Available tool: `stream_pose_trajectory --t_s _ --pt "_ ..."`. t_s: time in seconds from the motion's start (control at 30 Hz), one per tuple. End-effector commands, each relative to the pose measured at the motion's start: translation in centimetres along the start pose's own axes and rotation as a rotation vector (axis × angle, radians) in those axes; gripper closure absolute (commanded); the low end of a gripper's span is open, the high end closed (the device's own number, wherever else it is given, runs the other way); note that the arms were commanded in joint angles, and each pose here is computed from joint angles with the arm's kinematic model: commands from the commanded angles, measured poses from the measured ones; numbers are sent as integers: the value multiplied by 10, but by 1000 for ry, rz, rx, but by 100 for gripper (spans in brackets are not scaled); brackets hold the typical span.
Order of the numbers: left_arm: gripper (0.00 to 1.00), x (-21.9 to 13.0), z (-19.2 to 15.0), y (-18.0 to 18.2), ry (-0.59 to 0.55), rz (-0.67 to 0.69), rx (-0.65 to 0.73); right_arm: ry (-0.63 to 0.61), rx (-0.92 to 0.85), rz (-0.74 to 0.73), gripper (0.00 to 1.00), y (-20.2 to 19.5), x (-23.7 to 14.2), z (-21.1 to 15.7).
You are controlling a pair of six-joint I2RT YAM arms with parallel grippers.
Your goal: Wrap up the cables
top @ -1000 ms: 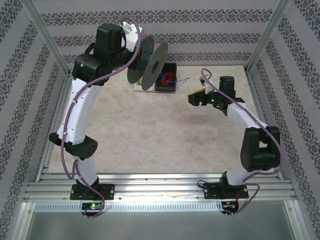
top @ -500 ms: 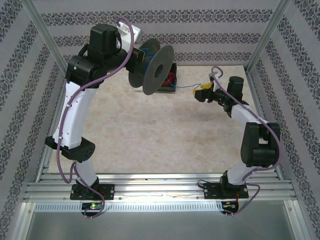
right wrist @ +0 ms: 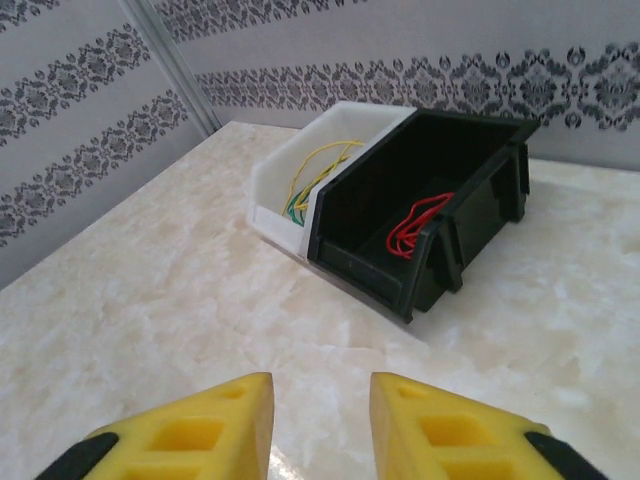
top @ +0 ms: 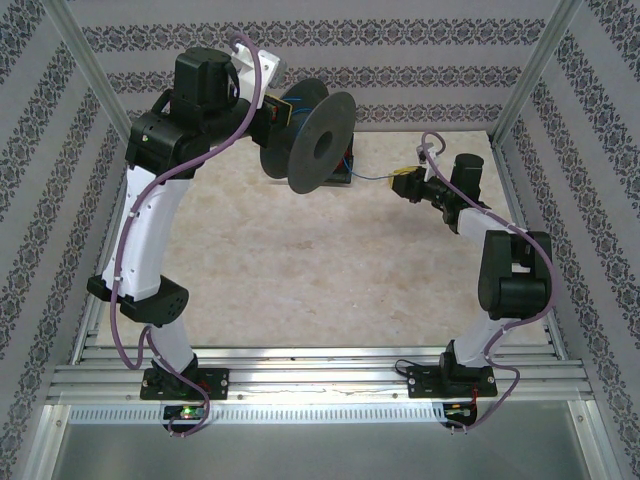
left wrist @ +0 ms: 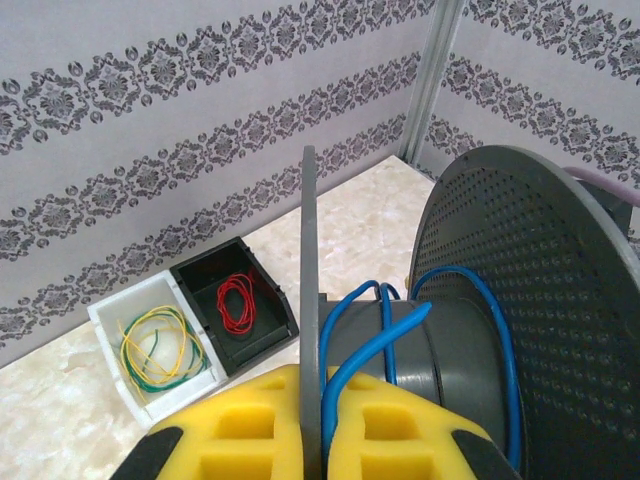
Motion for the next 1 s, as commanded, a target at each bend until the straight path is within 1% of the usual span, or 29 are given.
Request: stream_pose_trajectory --t_s 0.0,0.07,0.1,0.17,0.37,0.43,0.57,0.7,0.83,0.9,0.97 --pt "100 -26 18 -12 -108 -41 3 -38 -52 -1 82 2 -4 9" --pt "100 -24 18 -12 -105 -43 1 -38 -61 -11 87 4 -7 8" --pt "100 -22 17 -12 -102 -45 0 -37 -66 -16 94 5 -8 8" --pt "100 -18 18 -11 -101 -44 -1 -34 -69 -23 100 7 -12 7" --pt "100 -9 18 -7 -103 -19 -3 -4 -68 -35 100 20 -21 4" --pt "100 -4 19 -4 -109 -1 -6 51 -65 -26 100 30 -20 1" --pt "100 14 23 8 -129 42 -36 266 -73 -12 100 60 -8 -15" --pt "100 35 30 20 -174 19 -104 468 -96 15 100 93 11 -39" --pt "100 53 31 33 -198 75 -122 602 -165 44 100 131 27 -52" --pt "100 65 26 41 -180 134 -114 647 -224 54 100 152 30 -49" --pt "100 79 18 50 -142 195 -100 664 -277 56 100 171 30 -39"
Point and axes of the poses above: each hand's point on the last joint's axis, 136 mm out from that joint toward the fingers, its own x axis out along the fingers, its own y axis along the line the jaws close on, z = x × y, the point moved 8 cm from there along -x, back along the fingers, and after that the axes turned 5 degrees about -x, right-handed, at the moved point
